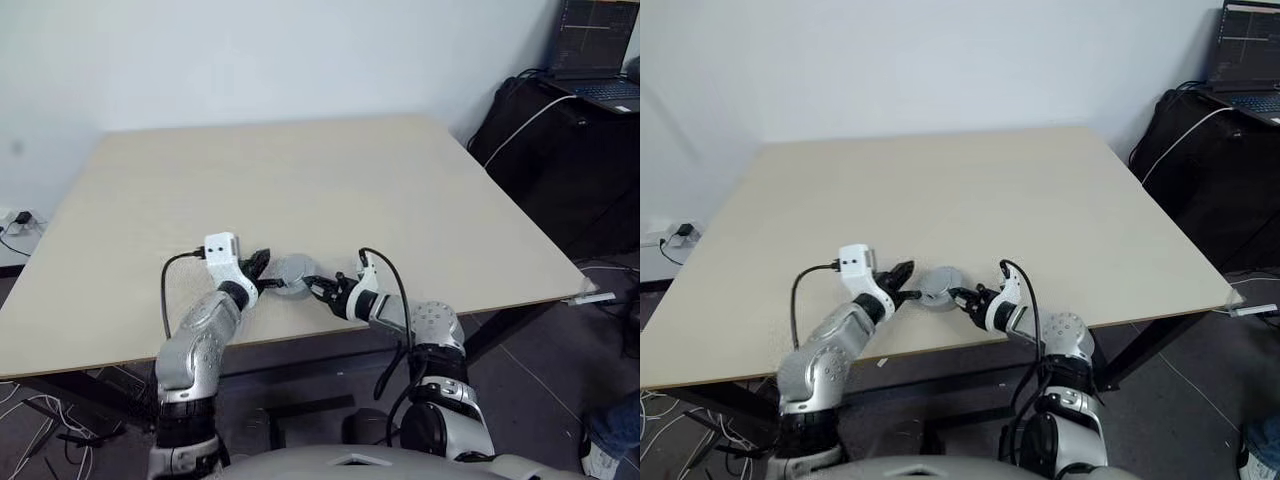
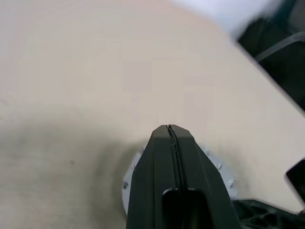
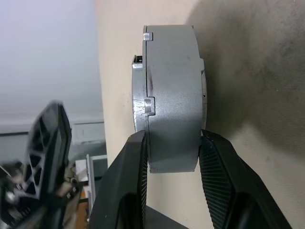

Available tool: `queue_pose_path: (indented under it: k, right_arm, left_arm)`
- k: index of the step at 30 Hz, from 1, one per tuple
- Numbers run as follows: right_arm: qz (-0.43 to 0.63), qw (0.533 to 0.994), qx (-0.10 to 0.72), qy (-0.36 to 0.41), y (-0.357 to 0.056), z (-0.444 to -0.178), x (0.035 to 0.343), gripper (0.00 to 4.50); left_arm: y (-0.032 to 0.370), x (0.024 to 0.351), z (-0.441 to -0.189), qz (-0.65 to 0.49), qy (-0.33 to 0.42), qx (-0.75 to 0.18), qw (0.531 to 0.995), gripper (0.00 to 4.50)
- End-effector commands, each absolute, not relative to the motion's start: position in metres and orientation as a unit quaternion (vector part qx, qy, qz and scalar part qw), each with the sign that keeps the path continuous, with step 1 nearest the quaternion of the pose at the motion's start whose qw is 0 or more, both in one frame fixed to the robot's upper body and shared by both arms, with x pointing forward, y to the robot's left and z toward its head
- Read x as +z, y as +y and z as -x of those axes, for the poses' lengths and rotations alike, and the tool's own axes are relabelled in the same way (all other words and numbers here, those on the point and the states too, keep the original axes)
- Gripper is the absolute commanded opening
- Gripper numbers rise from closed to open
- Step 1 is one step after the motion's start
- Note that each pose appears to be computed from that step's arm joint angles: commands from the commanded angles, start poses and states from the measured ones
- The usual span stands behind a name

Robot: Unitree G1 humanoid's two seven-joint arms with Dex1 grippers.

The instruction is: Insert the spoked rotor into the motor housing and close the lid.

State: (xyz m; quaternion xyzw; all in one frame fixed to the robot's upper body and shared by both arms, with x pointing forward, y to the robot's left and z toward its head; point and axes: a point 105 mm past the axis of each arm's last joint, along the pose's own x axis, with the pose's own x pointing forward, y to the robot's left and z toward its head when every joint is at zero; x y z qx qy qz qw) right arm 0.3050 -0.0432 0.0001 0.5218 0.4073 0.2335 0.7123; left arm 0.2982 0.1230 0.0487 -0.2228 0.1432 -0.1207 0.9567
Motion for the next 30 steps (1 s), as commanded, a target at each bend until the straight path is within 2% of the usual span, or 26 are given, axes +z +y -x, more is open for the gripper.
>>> queue_pose_path:
  k: [1, 4, 7, 14, 17, 23, 28, 29, 30]
  right_arm:
    - [-0.558, 0.701, 0.255, 0.364, -0.039, -0.312, 0.021, 1.22]
    - [-0.594, 0.68, 0.29, 0.319, -0.038, -0.313, 0.041, 1.22]
    - [-0.619, 0.657, 0.328, 0.28, -0.037, -0.312, 0.062, 1.22]
    - [-0.629, 0.625, 0.386, 0.253, -0.032, -0.301, 0.087, 1.22]
    - [-0.628, 0.618, 0.401, 0.249, -0.031, -0.297, 0.093, 1.22]
    - [-0.612, 0.636, 0.392, 0.259, -0.034, -0.299, 0.091, 1.22]
    - [-0.604, 0.647, 0.382, 0.266, -0.037, -0.302, 0.087, 1.22]
    - [-0.603, 0.647, 0.383, 0.267, -0.038, -0.302, 0.087, 1.22]
    - [-0.601, 0.647, 0.384, 0.269, -0.037, -0.302, 0.087, 1.22]
  left_arm:
    - [0.116, 0.06, -0.29, 0.284, 0.121, -0.156, 0.938, 0.0]
    - [0.112, 0.054, -0.279, 0.347, 0.125, -0.171, 0.914, 0.0]
    - [0.11, 0.043, -0.273, 0.355, 0.137, -0.159, 0.911, 0.0]
    - [0.102, 0.03, -0.262, 0.417, 0.155, -0.146, 0.884, 0.0]
    - [0.097, 0.039, -0.257, 0.482, 0.137, -0.169, 0.849, 0.57]
    - [0.098, 0.062, -0.246, 0.616, 0.076, -0.186, 0.762, 2.55]
    - [0.097, 0.064, -0.236, 0.67, 0.059, -0.176, 0.718, 4.25]
    - [0.097, 0.064, -0.236, 0.677, 0.056, -0.175, 0.713, 4.49]
    - [0.096, 0.065, -0.236, 0.682, 0.052, -0.174, 0.709, 4.49]
